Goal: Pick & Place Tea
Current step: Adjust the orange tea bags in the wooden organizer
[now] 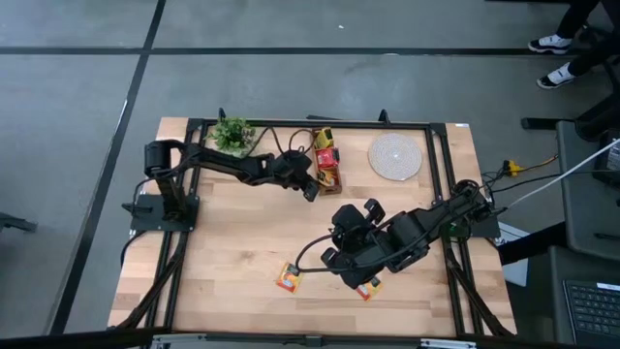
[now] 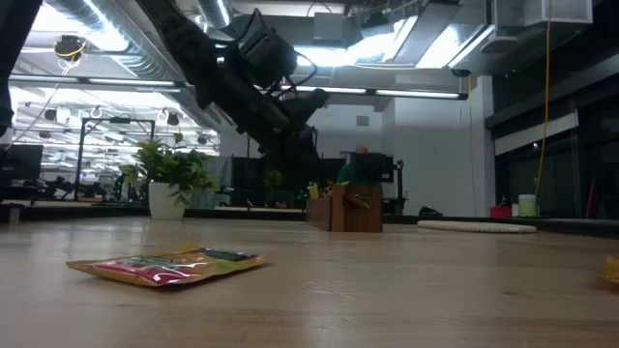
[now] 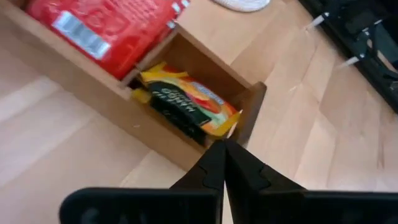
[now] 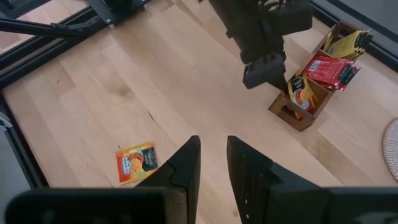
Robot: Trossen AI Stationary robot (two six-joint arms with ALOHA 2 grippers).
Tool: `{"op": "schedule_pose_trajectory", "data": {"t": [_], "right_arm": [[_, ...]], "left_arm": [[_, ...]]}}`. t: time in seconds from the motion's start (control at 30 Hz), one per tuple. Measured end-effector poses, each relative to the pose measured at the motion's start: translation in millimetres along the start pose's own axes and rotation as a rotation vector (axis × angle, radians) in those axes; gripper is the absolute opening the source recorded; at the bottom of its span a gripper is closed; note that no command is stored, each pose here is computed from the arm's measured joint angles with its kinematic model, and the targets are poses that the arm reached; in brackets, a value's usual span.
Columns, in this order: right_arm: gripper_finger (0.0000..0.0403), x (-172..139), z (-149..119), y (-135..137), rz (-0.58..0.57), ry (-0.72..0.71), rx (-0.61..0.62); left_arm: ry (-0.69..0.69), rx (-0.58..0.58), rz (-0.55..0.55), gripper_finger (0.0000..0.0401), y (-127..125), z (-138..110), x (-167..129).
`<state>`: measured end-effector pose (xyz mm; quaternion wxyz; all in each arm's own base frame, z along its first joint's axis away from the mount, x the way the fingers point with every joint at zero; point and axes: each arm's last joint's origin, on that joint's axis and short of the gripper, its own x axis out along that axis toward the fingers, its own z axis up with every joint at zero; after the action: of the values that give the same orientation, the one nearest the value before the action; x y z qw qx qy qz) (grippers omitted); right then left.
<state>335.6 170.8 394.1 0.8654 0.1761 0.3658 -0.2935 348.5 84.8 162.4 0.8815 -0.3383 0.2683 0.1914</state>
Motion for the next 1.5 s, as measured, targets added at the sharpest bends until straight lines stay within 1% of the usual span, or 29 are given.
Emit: {"op": "schedule_pose_trajectory", "data": {"t": [0.13, 0.23, 0.37, 0.53, 0.73, 0.83, 0.97, 1.03, 1.1, 1.17, 1.27, 1.37, 1.5], "right_arm": [[0.0082, 0.0, 0.0, 0.0, 0.000, 0.000, 0.002], [0.0082, 0.0, 0.0, 0.0, 0.000, 0.000, 0.002], [0.0082, 0.0, 0.0, 0.1, 0.001, 0.000, 0.003], [0.0082, 0.0, 0.0, 0.1, 0.001, 0.000, 0.003], [0.0082, 0.0, 0.0, 0.0, 0.001, 0.001, 0.003], [0.0082, -0.1, -0.2, 0.0, 0.000, 0.001, 0.001], [0.0082, 0.0, -0.4, -0.9, -0.008, 0.004, -0.005], [0.0082, 0.0, -0.6, -1.1, -0.009, 0.005, -0.006], [0.0082, 0.0, -0.7, -1.2, -0.011, 0.005, -0.007], [0.0082, 0.0, -0.8, -1.2, -0.011, 0.005, -0.008], [0.0082, -0.1, -0.7, -1.2, -0.011, 0.005, -0.007], [0.0082, -0.1, -0.7, -1.3, -0.012, 0.004, -0.003], [0.0082, 0.0, -0.7, -1.5, -0.014, 0.004, -0.004]], "left_arm": [[-0.009, -0.002, -0.042, 0.0002, -4.6, -1.8, 3.3], [-0.018, 0.008, -0.028, 0.0002, -6.5, -2.7, 2.5], [-0.055, 0.015, -0.012, 0.0002, -6.5, 1.9, -0.9], [-0.067, 0.011, 0.005, 0.0002, -2.4, 5.2, -1.5], [-0.119, -0.028, -0.021, 0.0005, -3.5, 19.3, -15.1], [-0.133, -0.062, -0.083, 0.0009, -3.4, 26.9, -19.3], [-0.101, -0.116, -0.243, 0.0014, -2.7, 36.2, -22.0], [-0.078, -0.154, -0.291, 0.0024, -0.7, 39.3, -23.0], [-0.055, -0.210, -0.311, 0.0040, 3.4, 41.9, -23.7], [-0.038, -0.262, -0.300, 0.0062, 8.7, 43.5, -24.0], [0.019, -0.348, -0.245, 0.0095, 18.0, 41.0, -23.4], [0.070, -0.347, -0.219, 0.0124, 22.9, 37.4, -23.2], [0.094, -0.321, -0.216, 0.0151, 22.9, 34.8, -23.0]]}}
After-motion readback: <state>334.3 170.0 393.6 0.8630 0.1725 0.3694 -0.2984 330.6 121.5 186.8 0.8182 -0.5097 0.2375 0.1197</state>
